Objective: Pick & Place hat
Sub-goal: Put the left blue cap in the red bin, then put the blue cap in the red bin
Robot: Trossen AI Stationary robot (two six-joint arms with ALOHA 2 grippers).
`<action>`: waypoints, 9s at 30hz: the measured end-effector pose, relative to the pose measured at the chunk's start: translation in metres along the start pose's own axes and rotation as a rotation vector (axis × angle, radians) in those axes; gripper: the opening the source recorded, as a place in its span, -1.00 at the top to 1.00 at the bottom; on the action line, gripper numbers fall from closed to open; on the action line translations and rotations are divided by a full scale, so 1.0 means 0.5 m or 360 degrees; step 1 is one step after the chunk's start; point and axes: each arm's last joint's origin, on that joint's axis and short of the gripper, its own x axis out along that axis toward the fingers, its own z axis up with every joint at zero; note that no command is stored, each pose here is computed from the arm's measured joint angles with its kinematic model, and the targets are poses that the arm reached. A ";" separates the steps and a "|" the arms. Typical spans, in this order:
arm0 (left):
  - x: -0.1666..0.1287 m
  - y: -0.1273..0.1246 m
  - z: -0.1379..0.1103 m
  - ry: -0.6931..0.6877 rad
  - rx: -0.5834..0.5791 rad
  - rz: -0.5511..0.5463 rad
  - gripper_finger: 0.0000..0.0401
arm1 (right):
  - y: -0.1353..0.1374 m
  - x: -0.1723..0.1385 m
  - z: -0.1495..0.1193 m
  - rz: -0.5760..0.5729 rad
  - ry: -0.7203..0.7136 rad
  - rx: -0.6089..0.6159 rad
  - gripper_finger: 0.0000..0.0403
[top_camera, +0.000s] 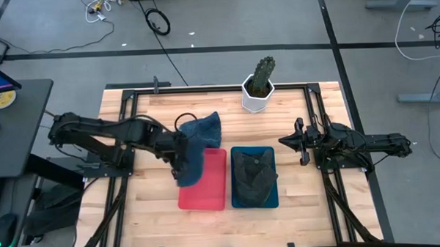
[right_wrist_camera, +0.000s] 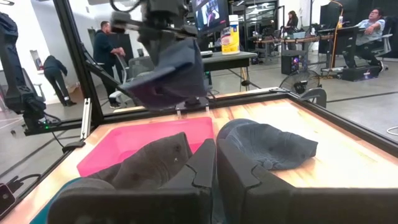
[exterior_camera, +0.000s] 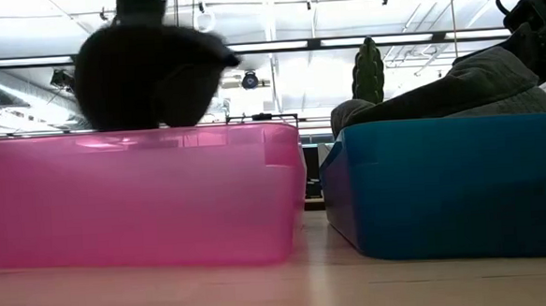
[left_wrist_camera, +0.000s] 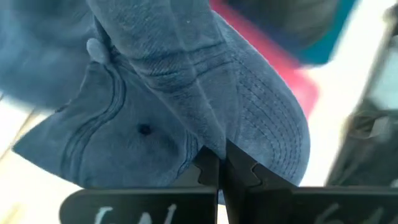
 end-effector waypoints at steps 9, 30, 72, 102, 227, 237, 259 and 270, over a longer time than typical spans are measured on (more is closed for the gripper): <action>0.057 -0.061 0.010 -0.0063 0.0082 -0.0114 0.99 | 0.000 0.000 0.000 0.0000 0.0000 0.0000 0.90; 0.223 -0.067 0.029 0.0199 0.0021 0.0065 0.99 | 0.000 0.000 0.000 -0.0001 -0.0001 0.0000 0.90; 0.253 -0.062 0.023 0.0454 -0.0023 0.0018 0.12 | 0.000 0.000 0.000 -0.0001 0.0000 0.0000 0.90; 0.100 0.107 0.141 0.0009 0.0076 0.0511 0.05 | 0.000 0.000 0.000 0.0000 0.0000 0.0000 0.90; 0.107 -0.218 0.112 0.0327 0.1454 0.0333 0.97 | 0.000 0.000 0.000 0.0000 -0.0001 0.0000 0.90; 0.152 -0.205 0.092 0.0462 0.1448 0.0345 0.97 | 0.000 0.000 0.000 0.0000 0.0000 0.0000 0.90; 0.253 -0.173 0.079 0.0469 0.1541 0.0271 0.95 | 0.000 0.000 0.000 -0.0001 -0.0001 0.0000 0.90; 0.277 -0.155 0.073 0.0490 0.1467 0.0293 0.75 | 0.000 0.000 0.000 -0.0001 0.0000 0.0000 0.90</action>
